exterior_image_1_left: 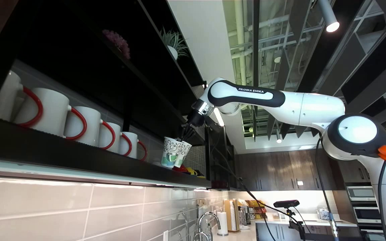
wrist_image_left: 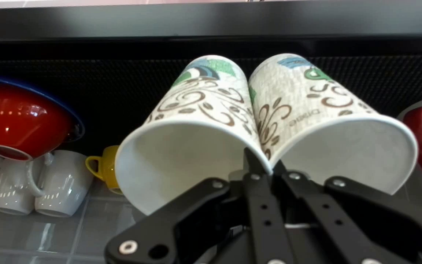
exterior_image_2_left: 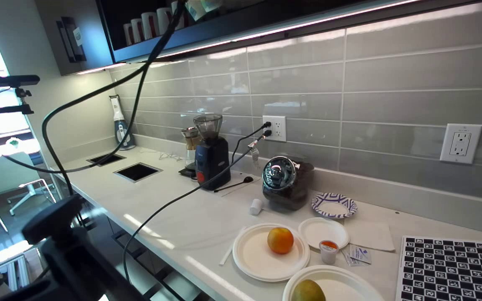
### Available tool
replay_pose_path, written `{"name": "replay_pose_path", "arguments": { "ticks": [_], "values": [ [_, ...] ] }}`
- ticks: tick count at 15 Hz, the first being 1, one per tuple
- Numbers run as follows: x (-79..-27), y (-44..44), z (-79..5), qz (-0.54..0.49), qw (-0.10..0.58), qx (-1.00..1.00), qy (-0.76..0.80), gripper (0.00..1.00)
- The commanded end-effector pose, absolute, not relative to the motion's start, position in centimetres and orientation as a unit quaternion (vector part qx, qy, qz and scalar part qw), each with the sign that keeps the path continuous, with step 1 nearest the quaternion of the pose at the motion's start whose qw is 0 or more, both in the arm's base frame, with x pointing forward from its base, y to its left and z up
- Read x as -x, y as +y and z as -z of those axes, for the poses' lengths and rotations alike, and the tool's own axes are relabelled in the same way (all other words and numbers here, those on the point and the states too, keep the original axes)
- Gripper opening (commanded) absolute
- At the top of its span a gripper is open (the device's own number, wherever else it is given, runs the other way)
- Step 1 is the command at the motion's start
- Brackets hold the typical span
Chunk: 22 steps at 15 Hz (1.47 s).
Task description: Put the paper cups in the cabinet
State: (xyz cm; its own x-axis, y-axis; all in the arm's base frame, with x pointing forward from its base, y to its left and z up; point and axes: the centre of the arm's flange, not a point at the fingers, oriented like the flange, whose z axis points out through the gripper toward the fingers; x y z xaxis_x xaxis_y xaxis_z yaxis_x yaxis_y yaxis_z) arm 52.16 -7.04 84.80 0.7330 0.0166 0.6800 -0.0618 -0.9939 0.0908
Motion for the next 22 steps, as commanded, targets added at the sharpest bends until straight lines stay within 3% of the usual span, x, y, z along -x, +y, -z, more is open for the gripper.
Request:
{"name": "replay_pose_path", "arguments": {
  "ticks": [1,16,18,22],
  "values": [
    [-53.2,-7.8,-86.0,-0.355,0.036,-0.934,-0.006,0.02],
    [-55.7,-9.0,-85.6,-0.338,0.024,-0.941,-0.019,0.02],
    [-55.9,-9.1,-85.6,-0.337,0.027,-0.941,-0.019,0.32],
    [-56.7,-9.5,-85.0,-0.336,0.031,-0.941,-0.021,0.59]
  ]
}}
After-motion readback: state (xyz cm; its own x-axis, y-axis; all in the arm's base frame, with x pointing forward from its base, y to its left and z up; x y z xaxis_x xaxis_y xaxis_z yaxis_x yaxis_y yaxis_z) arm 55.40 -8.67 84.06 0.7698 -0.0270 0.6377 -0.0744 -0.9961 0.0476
